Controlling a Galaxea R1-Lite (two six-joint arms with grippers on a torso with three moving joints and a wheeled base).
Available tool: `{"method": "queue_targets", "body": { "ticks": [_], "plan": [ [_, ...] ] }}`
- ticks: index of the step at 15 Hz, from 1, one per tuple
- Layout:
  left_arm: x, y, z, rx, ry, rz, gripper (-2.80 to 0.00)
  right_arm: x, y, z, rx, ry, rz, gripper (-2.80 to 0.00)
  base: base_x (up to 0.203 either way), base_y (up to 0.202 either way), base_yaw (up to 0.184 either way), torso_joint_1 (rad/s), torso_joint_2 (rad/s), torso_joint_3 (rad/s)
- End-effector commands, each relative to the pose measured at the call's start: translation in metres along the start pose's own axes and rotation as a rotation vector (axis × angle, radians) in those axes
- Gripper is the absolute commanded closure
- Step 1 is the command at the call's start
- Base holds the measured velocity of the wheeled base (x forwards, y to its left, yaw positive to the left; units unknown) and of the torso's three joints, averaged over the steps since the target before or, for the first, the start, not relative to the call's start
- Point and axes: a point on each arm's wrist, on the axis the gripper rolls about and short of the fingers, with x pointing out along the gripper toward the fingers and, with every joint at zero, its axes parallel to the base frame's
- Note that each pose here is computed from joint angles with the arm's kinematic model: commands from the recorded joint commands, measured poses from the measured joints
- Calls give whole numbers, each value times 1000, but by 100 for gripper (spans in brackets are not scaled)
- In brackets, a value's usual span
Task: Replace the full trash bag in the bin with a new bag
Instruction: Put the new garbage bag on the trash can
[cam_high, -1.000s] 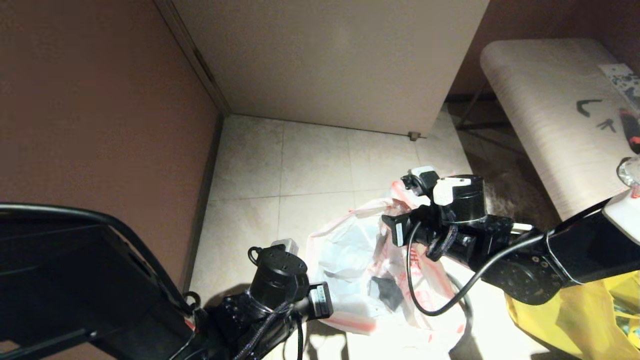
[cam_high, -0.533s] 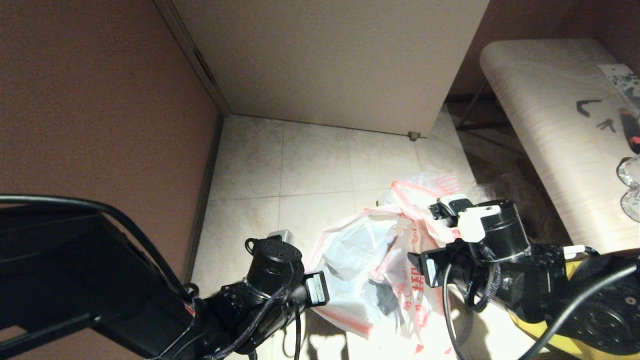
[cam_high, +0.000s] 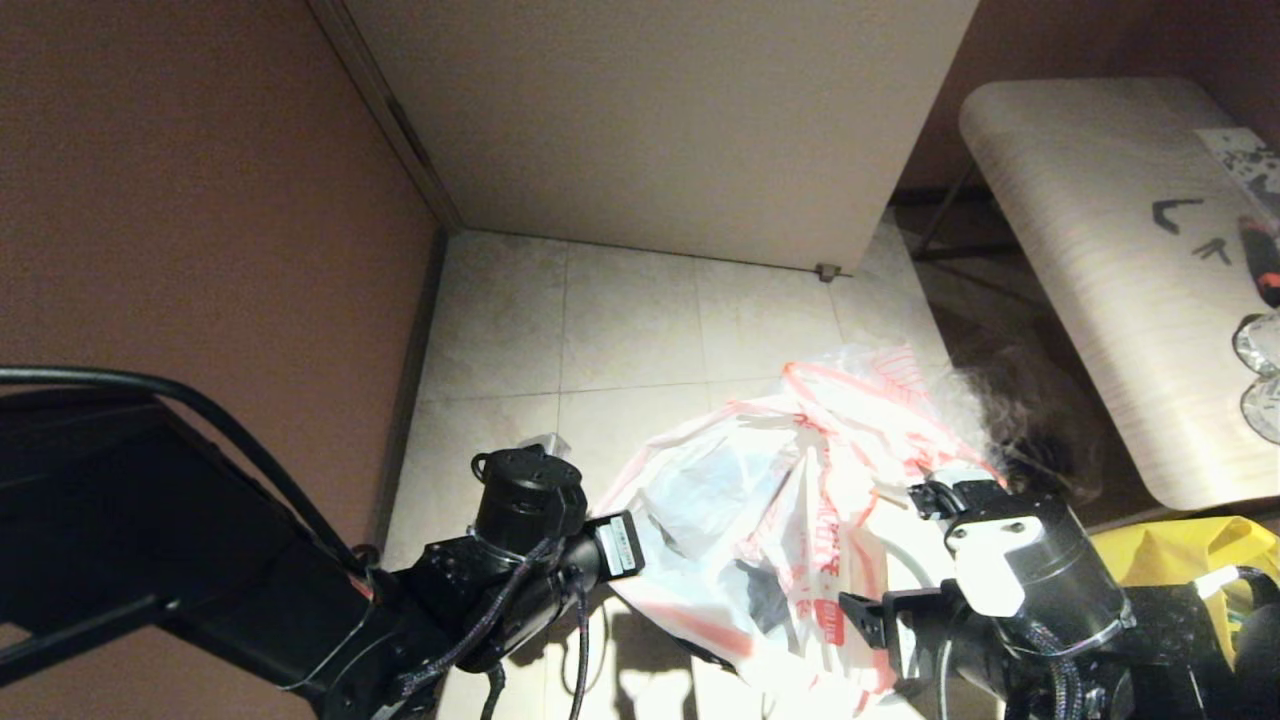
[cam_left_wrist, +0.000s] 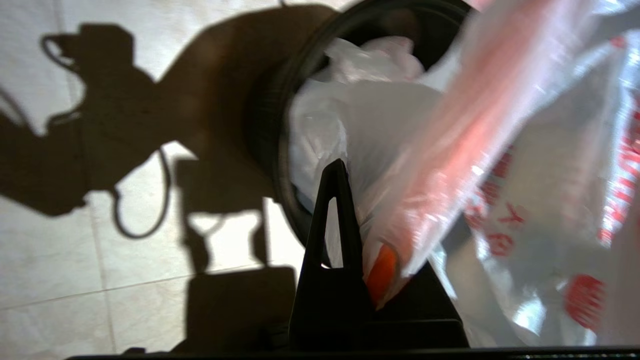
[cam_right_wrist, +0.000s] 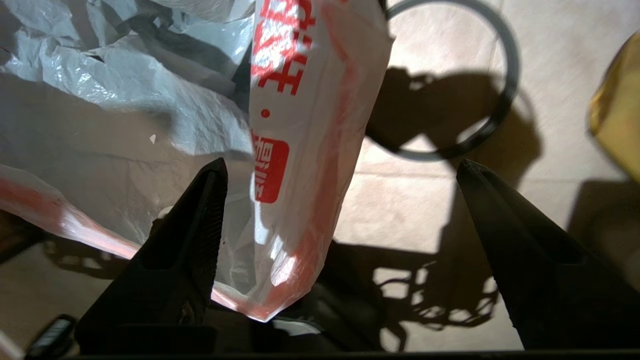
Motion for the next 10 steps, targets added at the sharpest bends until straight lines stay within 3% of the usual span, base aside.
{"method": "queue_targets", "body": {
  "ticks": [1, 5, 6, 10],
  "plan": [
    [0, 7, 5, -17, -12, 15, 0, 15, 5, -10, 50, 52, -6, -280, 0, 0, 0, 0, 0, 0],
    [0, 19, 15, -15, -18, 52, 0, 66, 19, -38, 113, 117, 26, -280, 0, 0, 0, 0, 0, 0],
    [0, 20, 17, -18, -23, 54, 0, 77, 21, -45, 113, 123, 26, 0, 0, 0, 0, 0, 0, 0],
    [0, 22, 14, -15, -11, 59, 0, 91, 30, -39, 89, 44, 83, 0, 0, 0, 0, 0, 0, 0]
  ]
}}
